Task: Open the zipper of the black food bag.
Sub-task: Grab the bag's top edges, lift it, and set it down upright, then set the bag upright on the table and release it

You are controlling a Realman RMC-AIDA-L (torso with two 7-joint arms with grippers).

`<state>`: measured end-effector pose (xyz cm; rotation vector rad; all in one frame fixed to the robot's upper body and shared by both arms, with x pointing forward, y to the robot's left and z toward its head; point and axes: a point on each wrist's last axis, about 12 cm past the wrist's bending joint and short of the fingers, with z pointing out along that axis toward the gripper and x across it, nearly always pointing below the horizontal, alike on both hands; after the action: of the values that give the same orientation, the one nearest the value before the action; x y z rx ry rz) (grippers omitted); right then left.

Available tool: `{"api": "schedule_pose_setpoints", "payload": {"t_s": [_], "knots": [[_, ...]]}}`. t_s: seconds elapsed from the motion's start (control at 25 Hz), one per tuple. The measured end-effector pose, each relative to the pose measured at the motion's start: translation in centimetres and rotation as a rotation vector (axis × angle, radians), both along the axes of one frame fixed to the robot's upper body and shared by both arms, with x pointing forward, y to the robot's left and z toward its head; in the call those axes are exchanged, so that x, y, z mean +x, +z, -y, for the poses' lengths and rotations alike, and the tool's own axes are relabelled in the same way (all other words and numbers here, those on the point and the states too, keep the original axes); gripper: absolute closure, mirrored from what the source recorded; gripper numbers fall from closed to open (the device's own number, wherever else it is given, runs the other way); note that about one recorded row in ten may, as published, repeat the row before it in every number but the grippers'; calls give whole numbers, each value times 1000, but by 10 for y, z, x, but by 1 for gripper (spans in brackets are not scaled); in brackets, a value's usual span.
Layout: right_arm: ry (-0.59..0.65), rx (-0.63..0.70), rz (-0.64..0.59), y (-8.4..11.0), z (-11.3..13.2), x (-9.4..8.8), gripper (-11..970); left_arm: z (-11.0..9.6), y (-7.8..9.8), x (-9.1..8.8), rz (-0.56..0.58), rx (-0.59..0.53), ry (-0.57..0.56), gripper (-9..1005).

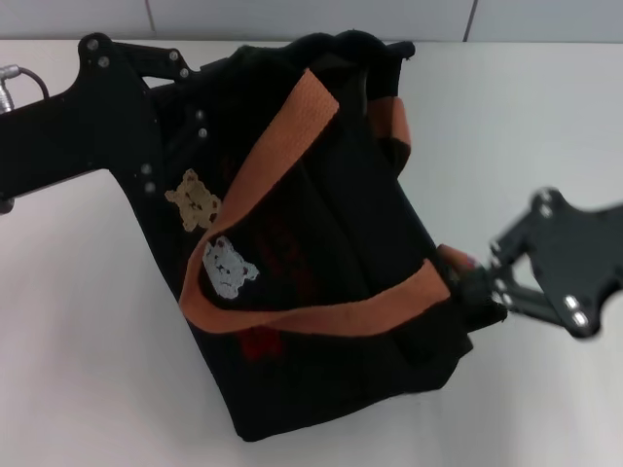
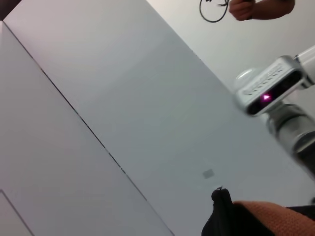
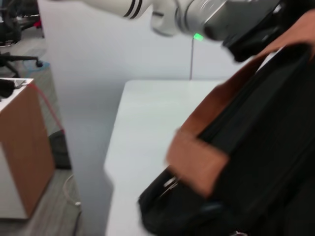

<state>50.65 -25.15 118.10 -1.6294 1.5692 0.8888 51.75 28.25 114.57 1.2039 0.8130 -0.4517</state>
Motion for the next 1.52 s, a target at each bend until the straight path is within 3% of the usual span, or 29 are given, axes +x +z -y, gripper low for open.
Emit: {"api": "schedule_pose_setpoints", "payload": {"t_s": [0.28,0.48,0.56,0.6,0.64,0.72,0.76,0.8,0.96,1.0,1.16,1.2,1.36,1.52], "knots": [[-62,-57,-98,-22,18,-16,926,2,1,3,2,-1,-2,885],[-195,166,-173,-19,39,-17,916,1,-7,3,-36,-36,26,884],[-241,298,-161,-17,49,-18,912,-2,-16,0,-62,-82,59,884],[-299,442,-139,-17,60,-20,910,-4,-31,-8,-90,-136,105,884],[-299,442,-139,-17,60,-20,908,-4,-31,-8,-90,-136,105,884],[-379,568,-138,-22,76,-23,904,-7,-55,-24,-125,-192,188,884],[-379,568,-138,-22,76,-23,902,-7,-55,-24,-125,-192,188,884],[-387,599,-139,-25,81,-25,900,-8,-71,-38,-162,-222,239,884],[-373,610,-144,-28,79,-26,727,-6,-90,-57,-238,-269,292,884],[-358,609,-146,-29,76,-26,684,-1,-103,-69,-293,-290,332,884],[-311,599,-162,-30,68,-25,499,5,-116,-82,-320,-296,383,884],[-263,589,-180,-32,61,-26,453,8,-121,-93,-330,-300,396,885],[-204,567,-195,-35,52,-28,233,6,-120,-97,-384,-348,369,889],[-137,546,-188,-38,46,-33,205,6,-118,-99,-441,-378,319,826]]}}
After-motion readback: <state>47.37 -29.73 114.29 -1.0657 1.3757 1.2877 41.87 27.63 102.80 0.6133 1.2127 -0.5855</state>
